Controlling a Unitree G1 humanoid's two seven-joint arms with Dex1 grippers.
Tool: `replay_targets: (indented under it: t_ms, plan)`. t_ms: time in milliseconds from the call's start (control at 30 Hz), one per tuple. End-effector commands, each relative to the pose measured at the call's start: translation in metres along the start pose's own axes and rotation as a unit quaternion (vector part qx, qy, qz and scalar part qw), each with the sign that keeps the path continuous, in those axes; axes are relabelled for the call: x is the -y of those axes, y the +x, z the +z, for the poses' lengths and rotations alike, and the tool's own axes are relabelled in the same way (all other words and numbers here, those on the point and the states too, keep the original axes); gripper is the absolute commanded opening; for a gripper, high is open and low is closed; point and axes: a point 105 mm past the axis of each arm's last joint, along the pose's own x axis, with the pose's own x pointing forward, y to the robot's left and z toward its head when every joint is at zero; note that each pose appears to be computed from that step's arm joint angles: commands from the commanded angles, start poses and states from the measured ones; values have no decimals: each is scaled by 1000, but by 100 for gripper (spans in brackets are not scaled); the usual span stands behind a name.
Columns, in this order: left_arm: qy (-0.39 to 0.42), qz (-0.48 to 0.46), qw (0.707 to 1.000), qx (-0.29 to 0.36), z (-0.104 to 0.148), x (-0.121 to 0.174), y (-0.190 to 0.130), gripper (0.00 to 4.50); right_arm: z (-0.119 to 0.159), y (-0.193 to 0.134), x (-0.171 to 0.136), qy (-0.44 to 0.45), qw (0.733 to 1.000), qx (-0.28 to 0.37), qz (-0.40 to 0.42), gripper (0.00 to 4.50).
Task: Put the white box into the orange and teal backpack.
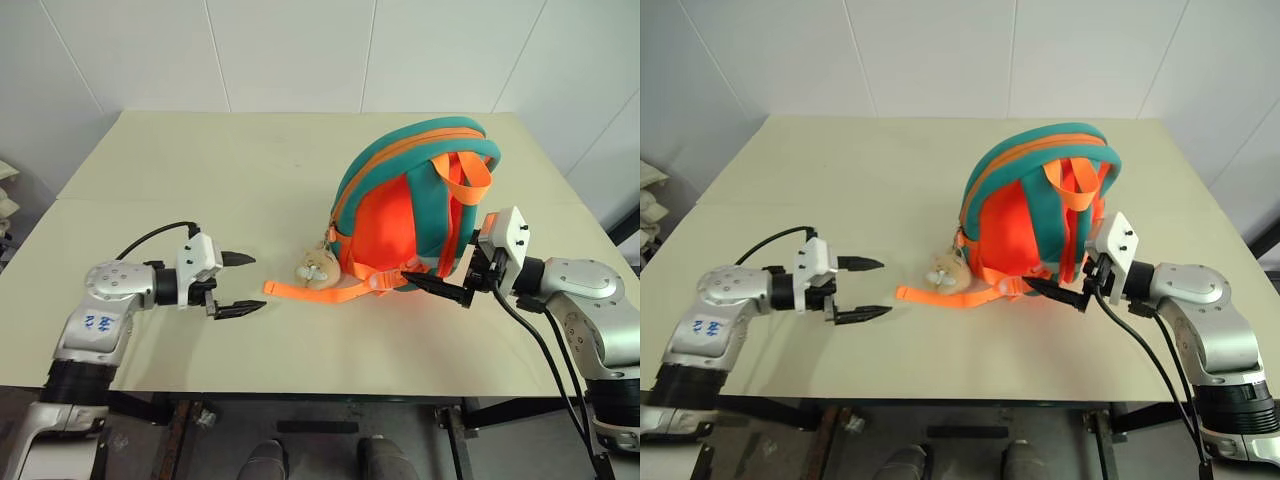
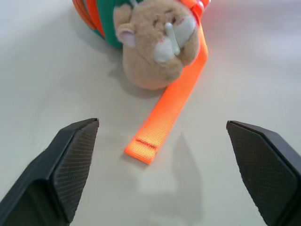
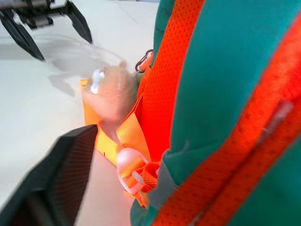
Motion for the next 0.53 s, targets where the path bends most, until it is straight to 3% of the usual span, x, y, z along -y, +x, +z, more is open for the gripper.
replay_targets:
  t_ms: [33, 300, 533]
  plan:
    - [14, 13, 1000, 21, 17, 3, -9, 450, 5, -15, 9, -30, 999, -4, -14, 449]
    - [23, 23, 998, 51, 35, 4, -9, 450, -13, -34, 18, -28, 998, -46, -25, 449]
    - [13, 14, 999, 42, 32, 7, -4, 450, -19, -37, 23, -30, 997, -53, -50, 449]
